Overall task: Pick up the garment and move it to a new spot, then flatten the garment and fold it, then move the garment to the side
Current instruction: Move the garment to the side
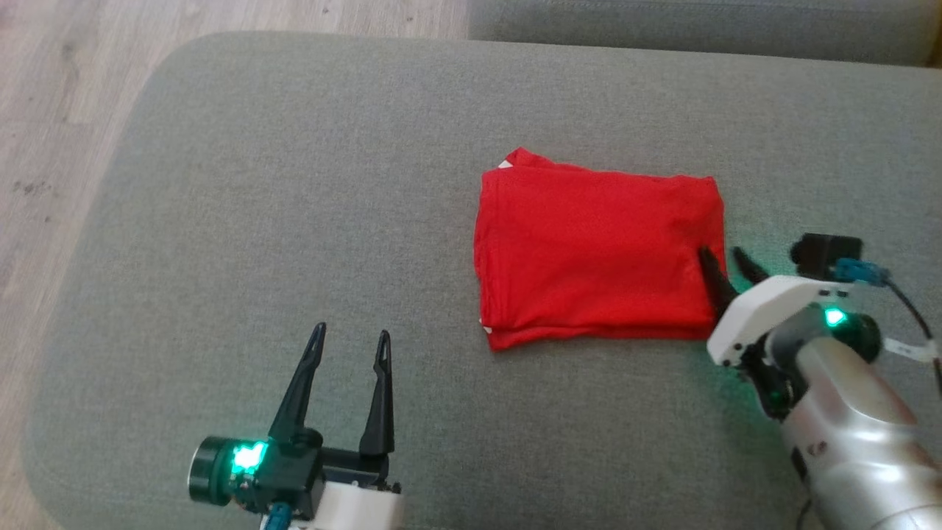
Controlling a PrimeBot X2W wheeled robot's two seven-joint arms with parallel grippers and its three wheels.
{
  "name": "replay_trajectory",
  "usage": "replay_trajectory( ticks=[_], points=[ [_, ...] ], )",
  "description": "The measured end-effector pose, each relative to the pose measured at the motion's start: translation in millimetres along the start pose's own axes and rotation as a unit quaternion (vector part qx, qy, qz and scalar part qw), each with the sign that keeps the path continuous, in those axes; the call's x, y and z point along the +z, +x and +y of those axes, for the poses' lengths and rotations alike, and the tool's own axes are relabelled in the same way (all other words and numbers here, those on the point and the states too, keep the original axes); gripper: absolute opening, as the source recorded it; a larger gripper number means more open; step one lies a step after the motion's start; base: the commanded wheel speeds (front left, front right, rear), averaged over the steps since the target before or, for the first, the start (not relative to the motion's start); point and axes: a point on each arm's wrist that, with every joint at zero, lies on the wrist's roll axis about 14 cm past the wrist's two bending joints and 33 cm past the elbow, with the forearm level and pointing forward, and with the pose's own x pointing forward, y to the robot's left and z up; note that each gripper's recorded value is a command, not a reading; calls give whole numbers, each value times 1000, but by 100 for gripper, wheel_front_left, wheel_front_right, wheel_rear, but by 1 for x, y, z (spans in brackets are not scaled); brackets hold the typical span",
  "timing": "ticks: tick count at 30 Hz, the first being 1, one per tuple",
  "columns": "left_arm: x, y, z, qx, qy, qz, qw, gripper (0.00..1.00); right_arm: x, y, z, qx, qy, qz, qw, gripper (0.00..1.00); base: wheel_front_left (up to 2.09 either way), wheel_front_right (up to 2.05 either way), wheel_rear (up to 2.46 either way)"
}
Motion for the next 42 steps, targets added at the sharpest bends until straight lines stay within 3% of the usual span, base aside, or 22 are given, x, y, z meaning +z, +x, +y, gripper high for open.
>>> replay_trajectory(
  ticks=[1, 5, 10, 16, 19, 22, 23, 24, 28, 32, 40, 41, 42],
  points=[
    [-1, 0, 0, 1, -2, 1, 1000, 100, -2, 2, 5, 5, 0, 6, 1000, 0, 0, 0, 0],
    [-3, 2, -1, 3, -3, 5, 1000, 100, -7, 0, 6, 10, -6, 8, 1000, 0, 0, 0, 0],
    [-6, 8, -9, -10, -8, 9, 1000, 100, 6, -5, -23, -15, -33, -9, 999, 0, 0, 0, 0],
    [-11, 23, -28, -42, -14, 13, 999, 100, 54, -20, -87, -76, -73, -57, 993, 0, 0, 0, 0],
    [-10, 43, -39, -60, -17, 7, 998, 100, 63, -26, -110, -95, -67, -68, 991, 0, 0, 0, 0],
    [-9, 54, -45, -70, -19, 2, 997, 100, 57, -21, -104, -83, -47, -59, 994, 0, 0, 0, 0],
    [-8, 56, -47, -72, -19, 1, 997, 100, 55, -20, -101, -78, -40, -57, 995, 38, 0, 0, 0],
    [-7, 57, -47, -73, -19, -2, 997, 100, 54, -18, -97, -72, -30, -54, 995, 100, 0, 0, 0],
    [-5, 53, -43, -66, -16, -2, 998, 100, 50, -9, -62, -29, 11, -48, 998, 100, 0, 0, 0],
    [-1, 47, -34, -54, -12, -7, 998, 100, 19, -5, -19, 22, 62, 6, 998, 100, 0, 0, 0],
    [7, 36, -13, -17, -12, -14, 1000, 100, -8, -1, -4, 39, 88, 66, 993, 100, 0, 0, 0],
    [7, 34, -11, -13, -12, -14, 1000, 100, -10, 1, 0, 43, 90, 72, 992, 83, 0, 0, 0],
    [7, 33, -9, -10, -13, -13, 1000, 100, -12, 2, 4, 48, 91, 78, 992, 57, 0, 0, 0]
  ],
)
